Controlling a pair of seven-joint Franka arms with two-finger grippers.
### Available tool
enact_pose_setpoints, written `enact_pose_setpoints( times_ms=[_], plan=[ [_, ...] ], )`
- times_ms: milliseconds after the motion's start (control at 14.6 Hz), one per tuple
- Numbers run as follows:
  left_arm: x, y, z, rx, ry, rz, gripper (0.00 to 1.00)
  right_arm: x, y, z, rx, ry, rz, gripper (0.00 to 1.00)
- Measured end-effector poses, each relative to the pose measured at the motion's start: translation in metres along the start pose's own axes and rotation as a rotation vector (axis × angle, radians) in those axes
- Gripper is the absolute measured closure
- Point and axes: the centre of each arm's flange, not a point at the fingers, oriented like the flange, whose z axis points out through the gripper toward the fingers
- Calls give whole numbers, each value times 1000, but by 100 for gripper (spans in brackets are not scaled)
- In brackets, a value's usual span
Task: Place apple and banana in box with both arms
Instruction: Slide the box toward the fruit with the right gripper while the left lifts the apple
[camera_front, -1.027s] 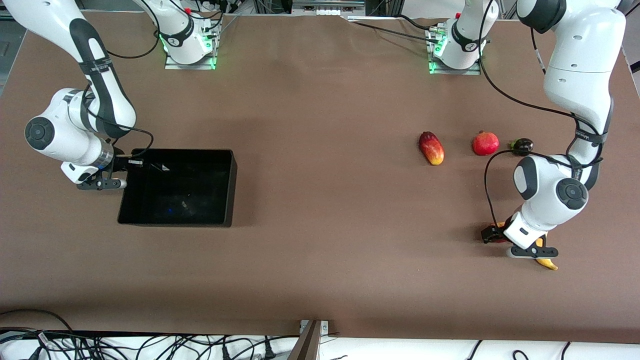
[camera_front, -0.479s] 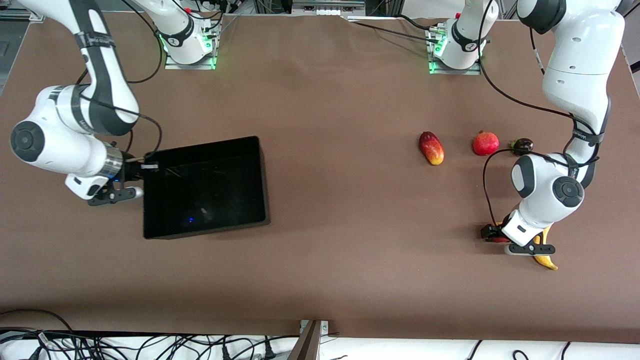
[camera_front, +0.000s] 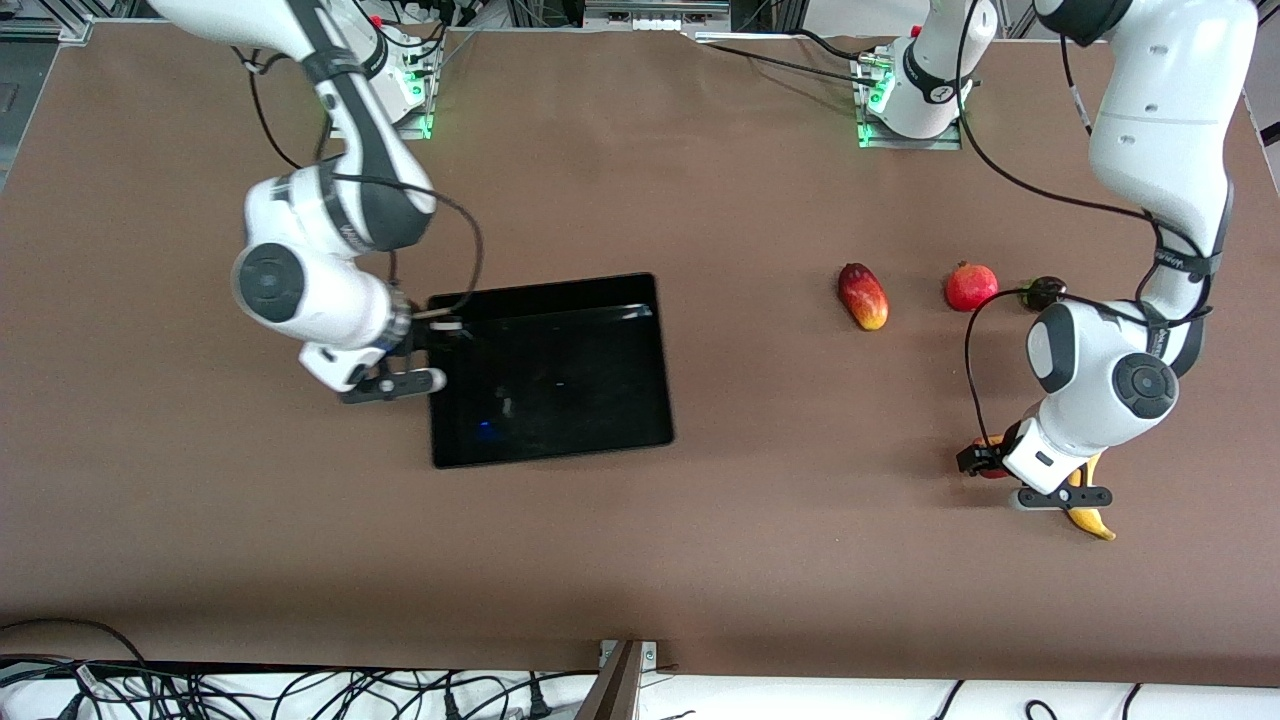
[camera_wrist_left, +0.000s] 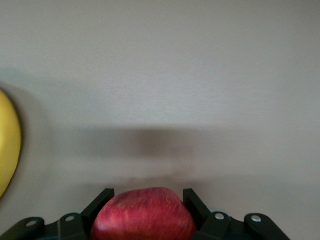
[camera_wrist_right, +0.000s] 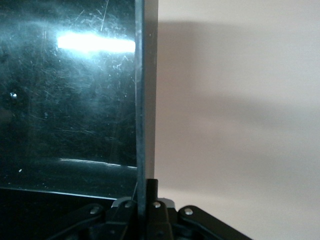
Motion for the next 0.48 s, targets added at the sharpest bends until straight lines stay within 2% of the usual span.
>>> enact_pose_setpoints(
  times_ms=[137,274,479],
  plan=[
    [-2,41,-49,0,-12,-75,36,0,-49,19,13,4,-1,96],
    [-12,94,-80,-8,-10,-146,36,-2,-93,43,12,32,19,96],
    [-40,177,-86,-10,-45,-232,36,-9,-157,86,16,77,45,96]
  ],
)
